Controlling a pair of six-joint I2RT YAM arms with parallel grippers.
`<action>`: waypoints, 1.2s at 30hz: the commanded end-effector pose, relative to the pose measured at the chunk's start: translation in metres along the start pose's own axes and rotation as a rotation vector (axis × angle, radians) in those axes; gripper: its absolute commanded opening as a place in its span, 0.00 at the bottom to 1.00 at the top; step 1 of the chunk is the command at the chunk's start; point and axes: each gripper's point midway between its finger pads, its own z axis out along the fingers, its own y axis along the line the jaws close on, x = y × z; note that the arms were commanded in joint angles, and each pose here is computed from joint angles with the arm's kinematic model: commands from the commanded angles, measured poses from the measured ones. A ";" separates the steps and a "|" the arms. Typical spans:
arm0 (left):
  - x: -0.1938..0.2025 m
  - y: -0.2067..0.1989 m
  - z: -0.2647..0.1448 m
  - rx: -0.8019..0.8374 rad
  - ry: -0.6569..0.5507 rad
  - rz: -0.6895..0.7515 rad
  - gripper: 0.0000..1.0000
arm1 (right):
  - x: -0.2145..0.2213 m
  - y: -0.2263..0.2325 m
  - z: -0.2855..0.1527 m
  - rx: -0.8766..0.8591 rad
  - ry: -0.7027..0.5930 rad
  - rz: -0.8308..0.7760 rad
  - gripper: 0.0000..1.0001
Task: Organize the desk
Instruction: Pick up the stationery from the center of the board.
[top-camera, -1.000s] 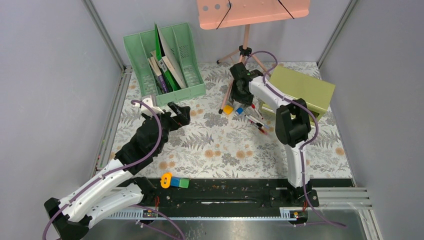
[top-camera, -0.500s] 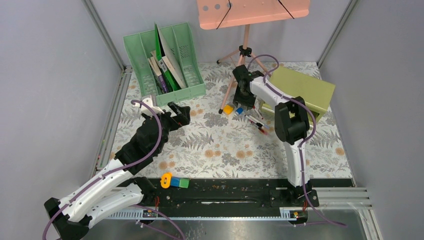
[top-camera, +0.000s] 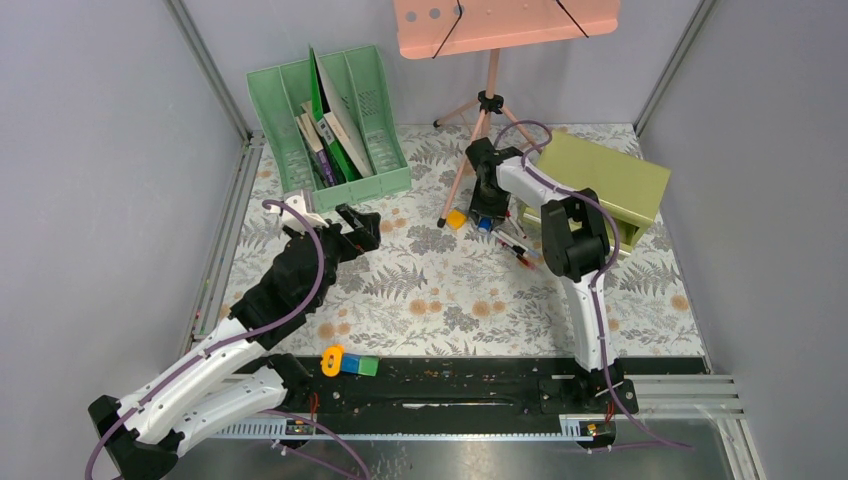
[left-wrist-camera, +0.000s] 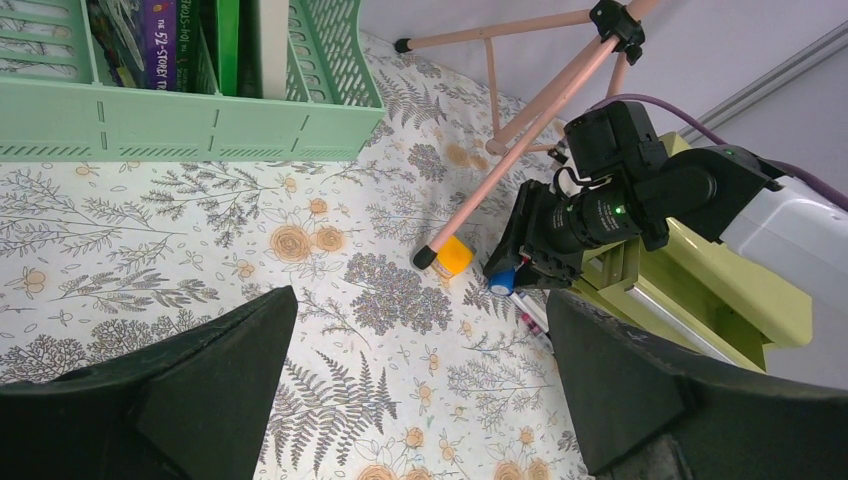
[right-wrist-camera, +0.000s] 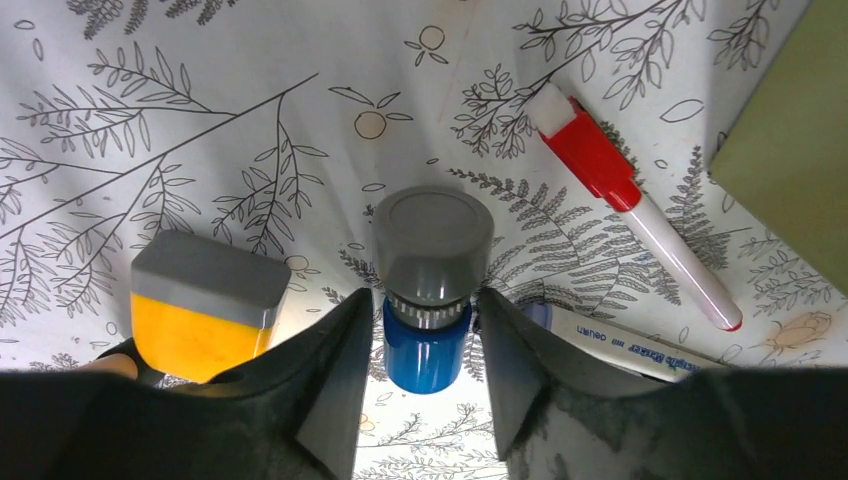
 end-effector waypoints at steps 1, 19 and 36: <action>-0.011 0.001 0.001 -0.012 -0.050 -0.001 0.98 | -0.005 0.005 -0.004 -0.025 0.011 -0.016 0.47; 0.006 -0.016 0.010 0.033 0.028 -0.057 0.99 | 0.003 0.004 -0.076 -0.150 -0.070 -0.062 0.04; 0.098 -0.045 0.031 0.152 0.394 -0.253 0.99 | 0.044 -0.003 -0.180 -0.363 -0.133 -0.124 0.03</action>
